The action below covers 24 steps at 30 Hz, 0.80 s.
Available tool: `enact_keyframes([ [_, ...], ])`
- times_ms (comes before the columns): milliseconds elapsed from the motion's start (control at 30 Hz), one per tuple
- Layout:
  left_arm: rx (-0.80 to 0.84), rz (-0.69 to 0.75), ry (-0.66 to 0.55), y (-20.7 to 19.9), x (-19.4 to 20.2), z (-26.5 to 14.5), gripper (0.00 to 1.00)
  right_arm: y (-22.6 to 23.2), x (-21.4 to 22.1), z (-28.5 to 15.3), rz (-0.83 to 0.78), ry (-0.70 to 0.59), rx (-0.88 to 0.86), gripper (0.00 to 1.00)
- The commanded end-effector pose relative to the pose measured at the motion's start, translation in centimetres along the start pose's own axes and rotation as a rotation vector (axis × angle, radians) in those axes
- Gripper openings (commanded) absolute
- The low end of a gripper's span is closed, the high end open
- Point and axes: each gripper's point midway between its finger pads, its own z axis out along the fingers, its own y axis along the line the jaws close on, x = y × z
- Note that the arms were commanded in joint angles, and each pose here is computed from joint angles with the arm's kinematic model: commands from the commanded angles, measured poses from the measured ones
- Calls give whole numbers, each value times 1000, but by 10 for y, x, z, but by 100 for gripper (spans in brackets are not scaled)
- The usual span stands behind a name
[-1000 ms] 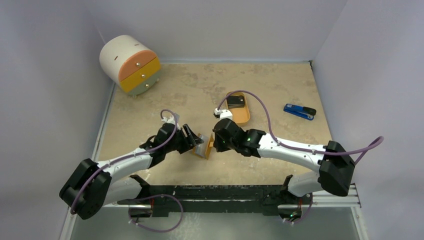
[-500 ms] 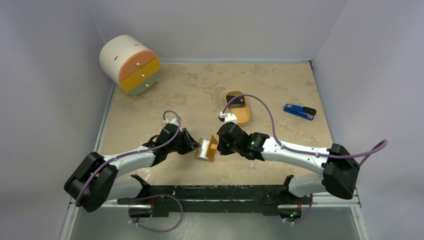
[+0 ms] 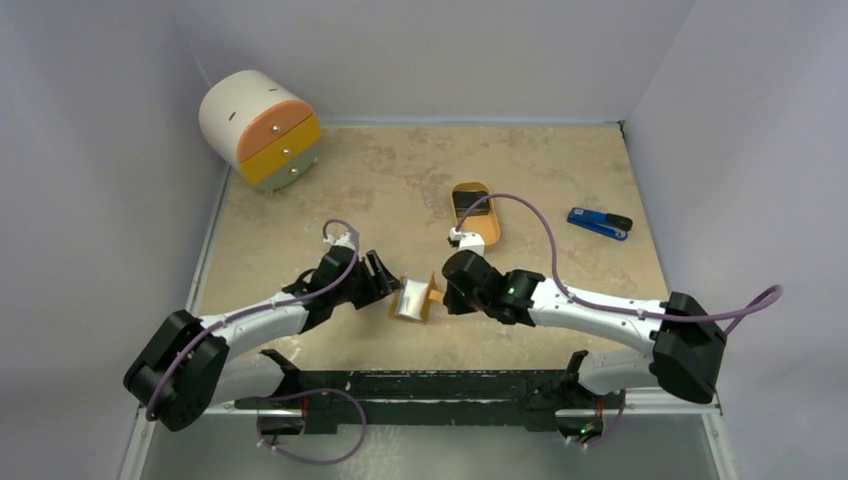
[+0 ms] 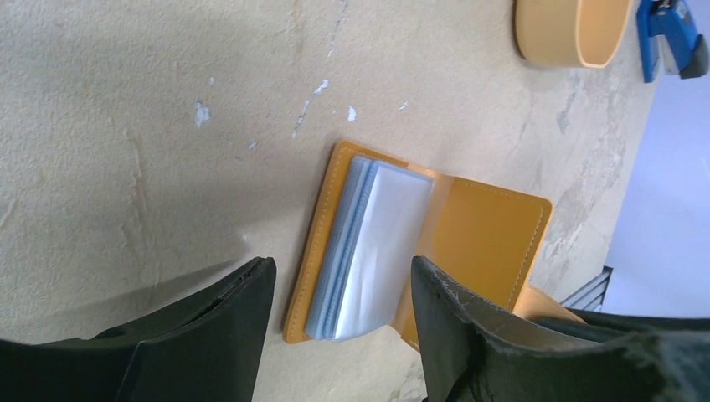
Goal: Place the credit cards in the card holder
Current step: Open the card holder at the center of the board.
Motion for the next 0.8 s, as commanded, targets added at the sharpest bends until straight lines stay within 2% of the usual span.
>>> enact_keyframes([
  [0,87,28,-48,-23,-14,-6,60,-42,22,0,36,40,183,0],
  [233,192,56,-34,-54,-19,-9,60,-79,52,10,84,100,327,0],
  [600,189,79,10,-52,-12,0,60,-87,59,17,102,101,334,0],
  [767,222,64,-8,-61,-17,-3,61,-81,51,16,93,83,312,0],
])
